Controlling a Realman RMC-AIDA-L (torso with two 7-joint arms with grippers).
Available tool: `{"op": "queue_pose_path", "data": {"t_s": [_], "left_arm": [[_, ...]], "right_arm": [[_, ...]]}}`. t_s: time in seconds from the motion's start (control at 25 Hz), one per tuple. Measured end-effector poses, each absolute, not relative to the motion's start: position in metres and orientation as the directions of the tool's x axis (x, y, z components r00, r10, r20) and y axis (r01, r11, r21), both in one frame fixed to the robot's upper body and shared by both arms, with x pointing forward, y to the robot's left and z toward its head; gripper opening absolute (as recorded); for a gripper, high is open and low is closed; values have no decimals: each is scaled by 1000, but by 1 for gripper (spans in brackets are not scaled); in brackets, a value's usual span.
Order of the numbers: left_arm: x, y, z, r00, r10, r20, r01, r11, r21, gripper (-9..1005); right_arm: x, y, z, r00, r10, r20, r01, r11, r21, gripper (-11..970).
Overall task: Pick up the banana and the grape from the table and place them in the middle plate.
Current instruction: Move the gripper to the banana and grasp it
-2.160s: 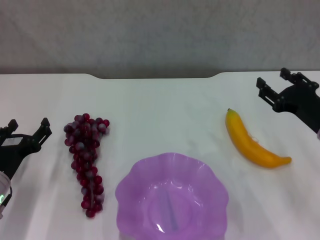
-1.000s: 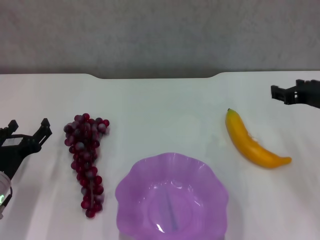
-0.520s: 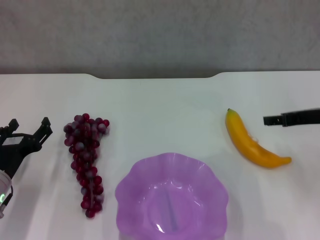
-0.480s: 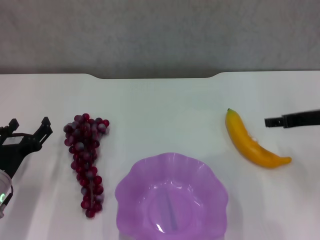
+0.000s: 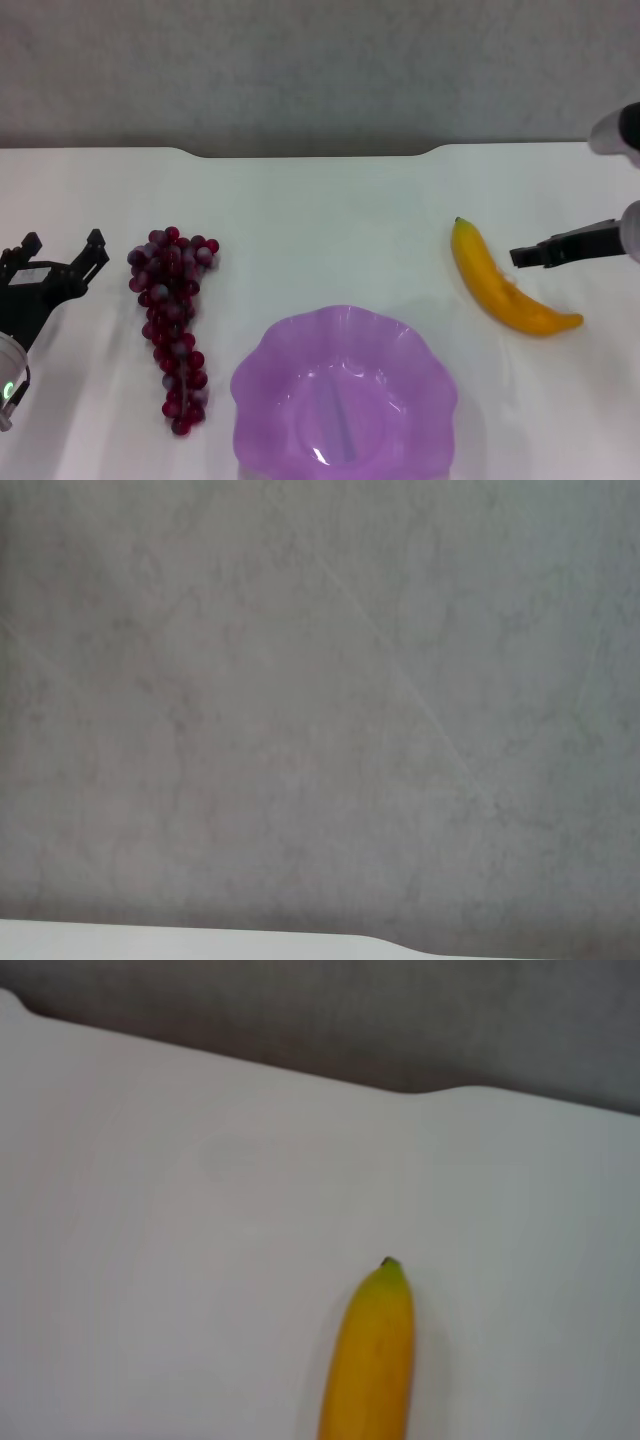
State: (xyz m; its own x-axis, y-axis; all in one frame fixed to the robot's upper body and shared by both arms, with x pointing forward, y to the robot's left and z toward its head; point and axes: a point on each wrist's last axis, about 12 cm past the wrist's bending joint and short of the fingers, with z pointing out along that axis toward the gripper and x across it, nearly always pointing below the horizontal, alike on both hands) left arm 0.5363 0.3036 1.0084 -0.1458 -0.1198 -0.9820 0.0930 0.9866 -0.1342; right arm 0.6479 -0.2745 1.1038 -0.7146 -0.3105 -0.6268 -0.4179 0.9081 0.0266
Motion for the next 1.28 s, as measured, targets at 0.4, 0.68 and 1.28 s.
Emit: {"op": "queue_pose_path", "data": {"t_s": [0.4,0.68,1.28], "left_arm": [[537,302,1009,-146,-129,-981,98,985,-144,893],[540,300,1010,-143,-128,-981,106,984,-144,892],[539,300,1010,-144,-128,-981,105,984,-144,892]], "right_arm": [[648,-258,1083,-699,-349,-624,-461,887,20,694],[644,-248,1073,-690,-383,-613,-497,867,18,694],[639,-251,1061,-703,-400,-588,-495,869,0,690]]}}
